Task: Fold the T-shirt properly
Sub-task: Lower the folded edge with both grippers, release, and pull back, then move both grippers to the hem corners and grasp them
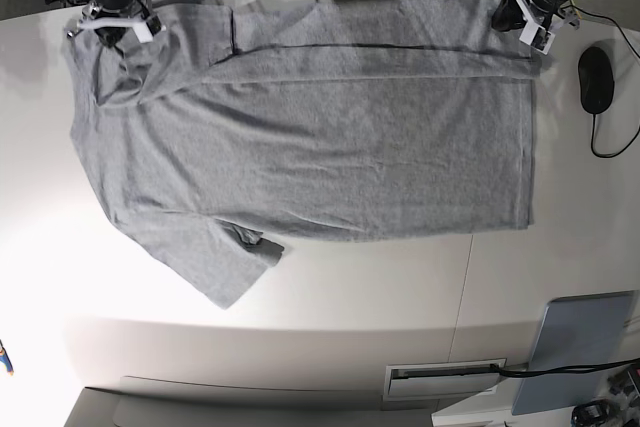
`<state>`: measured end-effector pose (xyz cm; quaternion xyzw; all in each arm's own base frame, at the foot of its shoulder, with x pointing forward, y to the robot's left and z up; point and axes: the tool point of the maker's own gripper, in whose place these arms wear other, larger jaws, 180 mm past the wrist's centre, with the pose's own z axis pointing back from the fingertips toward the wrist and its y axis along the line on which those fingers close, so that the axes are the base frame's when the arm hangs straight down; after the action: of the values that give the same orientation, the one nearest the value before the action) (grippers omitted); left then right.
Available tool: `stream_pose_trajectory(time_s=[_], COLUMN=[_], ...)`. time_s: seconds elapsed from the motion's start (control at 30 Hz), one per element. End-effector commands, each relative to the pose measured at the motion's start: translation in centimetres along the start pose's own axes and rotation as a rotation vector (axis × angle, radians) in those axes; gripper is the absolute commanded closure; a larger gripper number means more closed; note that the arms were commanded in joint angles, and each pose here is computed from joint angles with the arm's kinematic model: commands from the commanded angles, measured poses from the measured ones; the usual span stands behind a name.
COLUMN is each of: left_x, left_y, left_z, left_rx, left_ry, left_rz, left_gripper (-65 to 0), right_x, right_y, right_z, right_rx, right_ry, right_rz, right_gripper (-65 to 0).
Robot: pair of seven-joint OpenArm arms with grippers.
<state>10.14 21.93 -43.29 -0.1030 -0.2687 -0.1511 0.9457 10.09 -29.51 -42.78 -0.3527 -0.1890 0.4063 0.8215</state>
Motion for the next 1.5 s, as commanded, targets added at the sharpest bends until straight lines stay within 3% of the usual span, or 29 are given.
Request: stream_pose_trajectory(time_s=[0.0,0.2,0.4,0.43,0.5,0.57,0.63,0.83,1.07,1.17,1.3,1.47], left_x=[-3.1,0.8,5.5,6.4,8.3,10.2,12.1,18.1,22.1,23.5,24.8,26.9], left_y=[0.4,0.8,-0.4,-0.6,-0.9,-0.3,1.0,3.6,9.0,10.5,12.7,14.7], left_z=[0.4,0.1,1.4,1.7,2.1,2.3,2.3,1.9,-1.0,-2.5,-4.1,-5.9], left_rx=[0.034,0.053,0.059,0.060,0.066,0.105,0.161,0.208,0.235,0.205,0.202,0.174], left_ry=[0.143,0.051,-0.040,-0.064,-0.113,-0.165,-0.212,-0.371,-0.438,-0.443,-0.428,-0.430], left_rz=[-0.035,-0.078,-0.174,-0.190,-0.218,-0.202,-0.173,-0.103,0.052,0.105,0.171,0.241], left_gripper=[0.0,0.0,0.0,-2.4,-13.5,-21.8,-25.1,-25.2,-25.2,-25.2,-25.2,-25.2], right_x=[-1.3,2.8,5.5,5.4,5.3,5.3,5.7,10.1,12.9,13.4,14.5,15.7], right_y=[2.6,-1.6,-9.5,-10.9,-13.6,-15.3,-16.5,-20.8,-25.9,-26.5,-25.0,-24.3], right_z=[1.1,3.0,4.0,4.1,4.2,3.5,2.6,1.6,2.0,1.0,-2.6,-6.5], right_rx=[0.104,-0.047,-0.244,-0.282,-0.342,-0.347,-0.317,-0.281,-0.354,-0.301,-0.098,0.100], right_ry=[0.040,-0.104,-0.215,-0.222,-0.228,-0.228,-0.239,-0.389,-0.481,-0.489,-0.474,-0.445], right_rz=[0.004,-0.047,-0.158,-0.169,-0.201,-0.250,-0.312,-0.459,-0.551,-0.639,-0.654,-0.758], right_gripper=[0.0,0.0,0.0,0.0,0.0,0.0,-3.1,-22.7,-24.6,-24.5,-24.5,-24.5])
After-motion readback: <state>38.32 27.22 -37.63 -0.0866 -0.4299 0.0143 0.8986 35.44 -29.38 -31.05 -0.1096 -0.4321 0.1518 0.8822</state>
